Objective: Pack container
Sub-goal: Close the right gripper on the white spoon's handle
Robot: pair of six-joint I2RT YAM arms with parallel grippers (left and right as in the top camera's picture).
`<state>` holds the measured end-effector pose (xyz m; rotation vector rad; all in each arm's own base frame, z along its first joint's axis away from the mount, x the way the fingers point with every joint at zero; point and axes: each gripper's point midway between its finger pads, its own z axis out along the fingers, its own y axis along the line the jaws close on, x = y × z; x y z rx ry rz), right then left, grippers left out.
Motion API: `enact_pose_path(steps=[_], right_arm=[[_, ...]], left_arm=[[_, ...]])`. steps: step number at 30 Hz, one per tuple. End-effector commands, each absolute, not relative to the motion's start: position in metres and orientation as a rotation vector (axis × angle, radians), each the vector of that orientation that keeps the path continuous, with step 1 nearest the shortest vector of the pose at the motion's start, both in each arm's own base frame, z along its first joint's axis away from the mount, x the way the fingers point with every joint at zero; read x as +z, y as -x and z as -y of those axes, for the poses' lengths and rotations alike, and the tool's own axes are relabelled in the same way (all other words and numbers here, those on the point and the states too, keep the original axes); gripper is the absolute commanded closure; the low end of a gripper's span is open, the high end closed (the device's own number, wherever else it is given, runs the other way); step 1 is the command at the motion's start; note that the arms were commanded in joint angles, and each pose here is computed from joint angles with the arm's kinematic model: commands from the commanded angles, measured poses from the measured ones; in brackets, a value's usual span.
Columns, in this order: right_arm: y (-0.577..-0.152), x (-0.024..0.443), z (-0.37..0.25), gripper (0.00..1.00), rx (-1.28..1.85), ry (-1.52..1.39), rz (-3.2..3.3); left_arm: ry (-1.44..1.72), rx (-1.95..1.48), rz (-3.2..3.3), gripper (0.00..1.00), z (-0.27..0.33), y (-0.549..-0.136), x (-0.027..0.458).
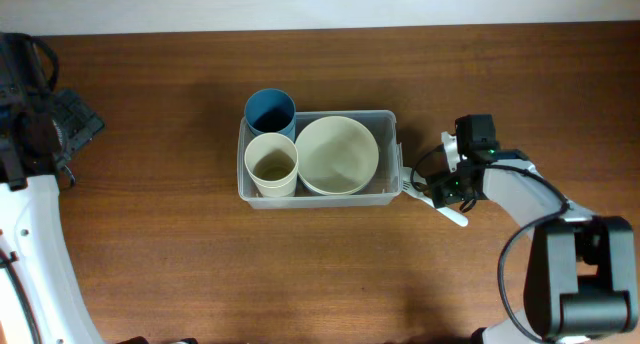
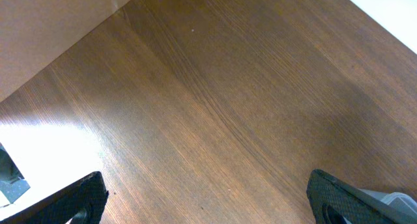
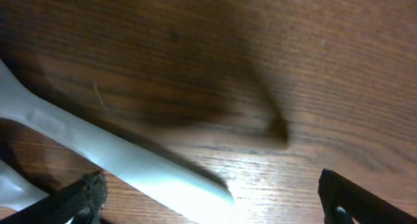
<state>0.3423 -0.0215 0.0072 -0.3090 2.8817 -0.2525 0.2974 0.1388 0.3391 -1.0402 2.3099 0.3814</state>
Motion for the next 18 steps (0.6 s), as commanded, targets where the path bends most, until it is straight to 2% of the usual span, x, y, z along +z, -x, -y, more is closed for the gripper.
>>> enact_pose_path(steps=[1,9,15,18], right_arm=[[-0.333,-0.02,0.022,0.01,-0.235,0.337,-2.952],[-0.342,-0.037,0.022,0.01,-0.219,0.204,-2.948],[-0.338,-0.038,0.022,0.0,-0.18,-0.228,-2.944],[-0.328,-0.039,0.023,0.01,-0.186,-0.345,-2.972]], left_arm=[[1.061,0.379,-2.307,0.0,-0.14,-0.297,0.337],[1.061,0.379,-2.307,0.0,-0.14,-0.297,0.337],[1.061,0.379,-2.307,0.0,-0.14,-0.297,0.337],[1.061,0.379,-2.307,0.0,-0.14,-0.297,0.337]])
